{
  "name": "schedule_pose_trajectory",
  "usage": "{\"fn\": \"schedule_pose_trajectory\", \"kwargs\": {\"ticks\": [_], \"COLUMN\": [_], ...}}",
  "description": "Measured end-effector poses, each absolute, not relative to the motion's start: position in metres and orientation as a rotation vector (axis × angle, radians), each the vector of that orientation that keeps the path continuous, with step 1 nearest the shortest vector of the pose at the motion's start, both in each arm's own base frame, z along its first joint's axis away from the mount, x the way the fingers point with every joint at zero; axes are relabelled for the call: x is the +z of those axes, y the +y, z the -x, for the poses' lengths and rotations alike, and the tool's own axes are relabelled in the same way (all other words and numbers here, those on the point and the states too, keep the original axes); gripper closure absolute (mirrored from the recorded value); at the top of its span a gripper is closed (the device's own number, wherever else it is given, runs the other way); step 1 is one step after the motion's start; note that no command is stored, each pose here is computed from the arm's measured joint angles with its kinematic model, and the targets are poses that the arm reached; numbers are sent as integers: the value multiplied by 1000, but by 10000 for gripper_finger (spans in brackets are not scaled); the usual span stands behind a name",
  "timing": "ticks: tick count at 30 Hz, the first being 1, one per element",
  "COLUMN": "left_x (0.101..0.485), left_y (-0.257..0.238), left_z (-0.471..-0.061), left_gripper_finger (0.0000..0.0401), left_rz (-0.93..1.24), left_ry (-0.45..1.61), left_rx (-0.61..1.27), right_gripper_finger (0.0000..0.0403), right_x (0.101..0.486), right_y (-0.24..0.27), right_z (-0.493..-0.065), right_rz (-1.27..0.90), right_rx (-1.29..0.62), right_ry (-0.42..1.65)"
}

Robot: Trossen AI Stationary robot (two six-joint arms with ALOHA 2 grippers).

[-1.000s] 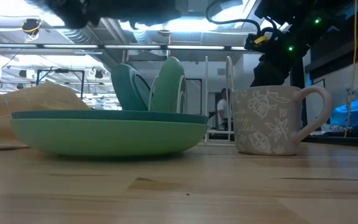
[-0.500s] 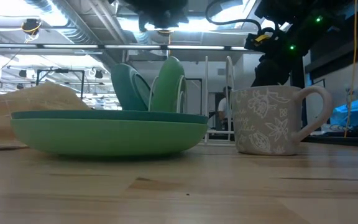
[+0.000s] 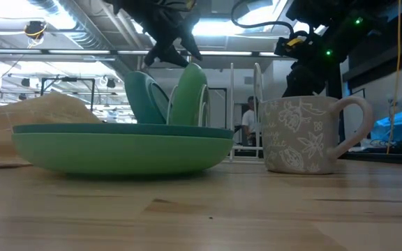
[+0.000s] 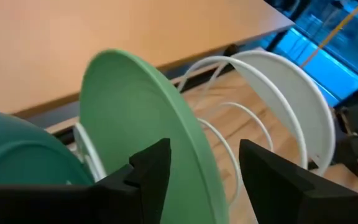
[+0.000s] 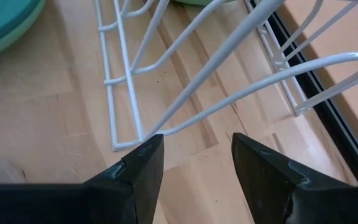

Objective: Sort dishes
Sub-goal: Put the green plate into the dish rack

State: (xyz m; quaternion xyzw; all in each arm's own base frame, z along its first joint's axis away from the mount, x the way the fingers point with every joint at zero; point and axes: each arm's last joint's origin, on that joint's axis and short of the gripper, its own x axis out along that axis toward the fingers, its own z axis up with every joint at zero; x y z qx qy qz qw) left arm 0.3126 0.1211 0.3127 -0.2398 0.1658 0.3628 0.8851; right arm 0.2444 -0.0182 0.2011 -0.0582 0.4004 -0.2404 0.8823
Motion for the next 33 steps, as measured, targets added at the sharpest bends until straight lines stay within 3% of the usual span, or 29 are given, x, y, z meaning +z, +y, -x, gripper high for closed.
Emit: {"fn": "schedule_pose_trajectory", "kwargs": {"ticks": [8, 18, 33], "left_x": [312, 312, 322], "left_y": [127, 128, 125], "left_z": [-310, -310, -298], "left_gripper_finger": [249, 392, 397], "left_rz": [578, 622, 744], "left_ry": [323, 308, 261], "left_rx": [769, 767, 786], "right_gripper_finger": [207, 207, 207], "right_x": [201, 201, 201], "right_y": [-18, -18, -18], "right_z": [-244, -244, -244], "right_rz": [107, 107, 107], "right_rx": [-507, -507, -507], "right_ry": [830, 830, 830]}}
